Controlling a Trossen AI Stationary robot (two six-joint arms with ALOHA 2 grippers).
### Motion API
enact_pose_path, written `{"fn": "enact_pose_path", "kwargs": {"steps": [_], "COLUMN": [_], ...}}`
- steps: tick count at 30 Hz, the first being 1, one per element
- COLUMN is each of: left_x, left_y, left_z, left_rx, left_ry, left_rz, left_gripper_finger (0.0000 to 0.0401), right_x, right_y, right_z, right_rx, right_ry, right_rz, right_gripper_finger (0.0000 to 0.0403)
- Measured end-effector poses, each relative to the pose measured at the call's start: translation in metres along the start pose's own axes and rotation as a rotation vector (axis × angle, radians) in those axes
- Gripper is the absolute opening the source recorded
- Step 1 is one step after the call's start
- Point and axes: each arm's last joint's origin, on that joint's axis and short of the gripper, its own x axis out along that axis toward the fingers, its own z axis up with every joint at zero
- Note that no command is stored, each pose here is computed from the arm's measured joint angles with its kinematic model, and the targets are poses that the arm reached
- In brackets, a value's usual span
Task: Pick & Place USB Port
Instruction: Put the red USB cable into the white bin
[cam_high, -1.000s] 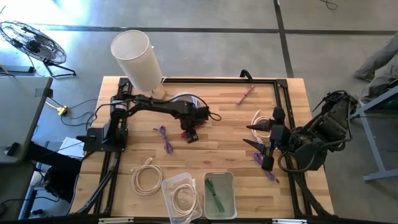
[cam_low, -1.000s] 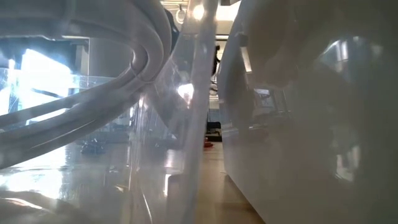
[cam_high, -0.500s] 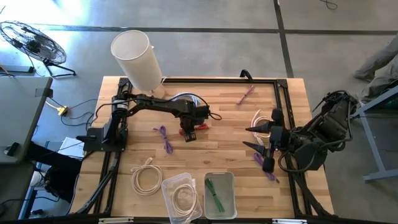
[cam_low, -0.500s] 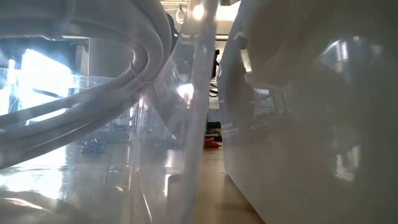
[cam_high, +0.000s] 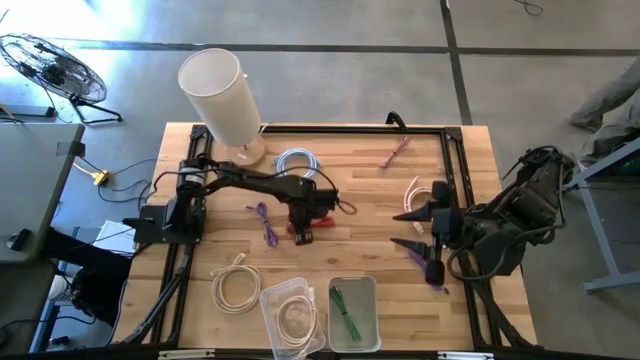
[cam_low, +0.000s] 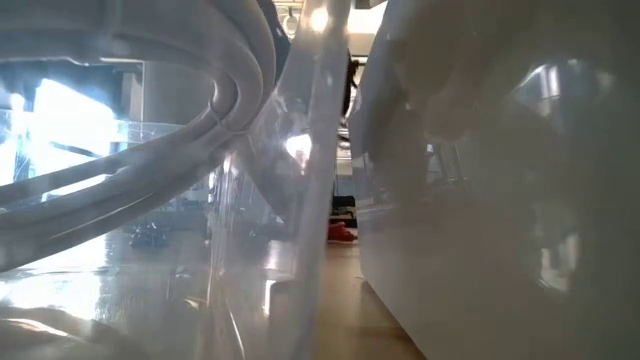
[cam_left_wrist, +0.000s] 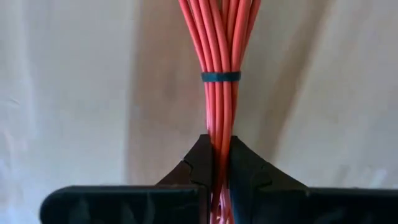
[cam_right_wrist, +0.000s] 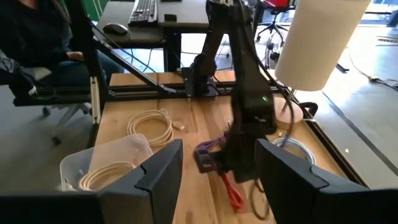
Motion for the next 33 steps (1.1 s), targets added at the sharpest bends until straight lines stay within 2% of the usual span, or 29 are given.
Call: {"fn": "enact_pose_path", "kwargs": {"steps": [6, 10, 14, 18, 21, 24, 28, 31, 33], "left_x": [-0.032, -0.065, -0.108, -0.155, -0.188, -0.220, -0.249, -0.256, -0.256], "left_y": [-0.016, -0.024, -0.037, -0.051, -0.062, -0.073, -0.088, -0.102, -0.110], "left_z": [-0.006, -0.013, -0.026, -0.042, -0.053, -0.060, -0.069, -0.079, -0.084], "left_rx": [0.018, -0.005, -0.016, -0.005, 0.014, 0.068, 0.215, 0.362, 0.436], "left_ry": [-0.103, -0.211, -0.373, -0.599, -0.809, -1.046, -1.260, -1.305, -1.307], "left_rz": [0.036, 0.040, 0.029, 0.006, 0.003, -0.004, -0.018, -0.015, -0.003], "left_gripper_finger": [0.0019, 0.0019, 0.0019, 0.0019, 0.0019, 0.0019, 0.0019, 0.0019, 0.0019], "right_x": [0.004, 0.009, 0.013, 0.019, 0.029, 0.043, 0.053, 0.054, 0.053], "right_y": [0.003, 0.005, 0.007, 0.011, 0.018, 0.019, 0.011, -0.002, -0.011], "right_z": [-0.005, -0.012, -0.018, -0.024, -0.024, -0.014, 0.004, 0.015, 0.021], "right_rx": [-0.034, -0.064, -0.081, -0.111, -0.149, -0.192, -0.173, -0.091, -0.045], "right_ry": [0.019, 0.027, 0.035, 0.008, -0.069, -0.172, -0.283, -0.335, -0.364], "right_rz": [0.001, -0.021, -0.039, -0.064, -0.088, -0.076, -0.088, -0.084, -0.011], "right_gripper_finger": [0.0192, 0.0192, 0.0192, 0.0192, 0.0192, 0.0192, 0.0192, 0.0192, 0.0192]}}
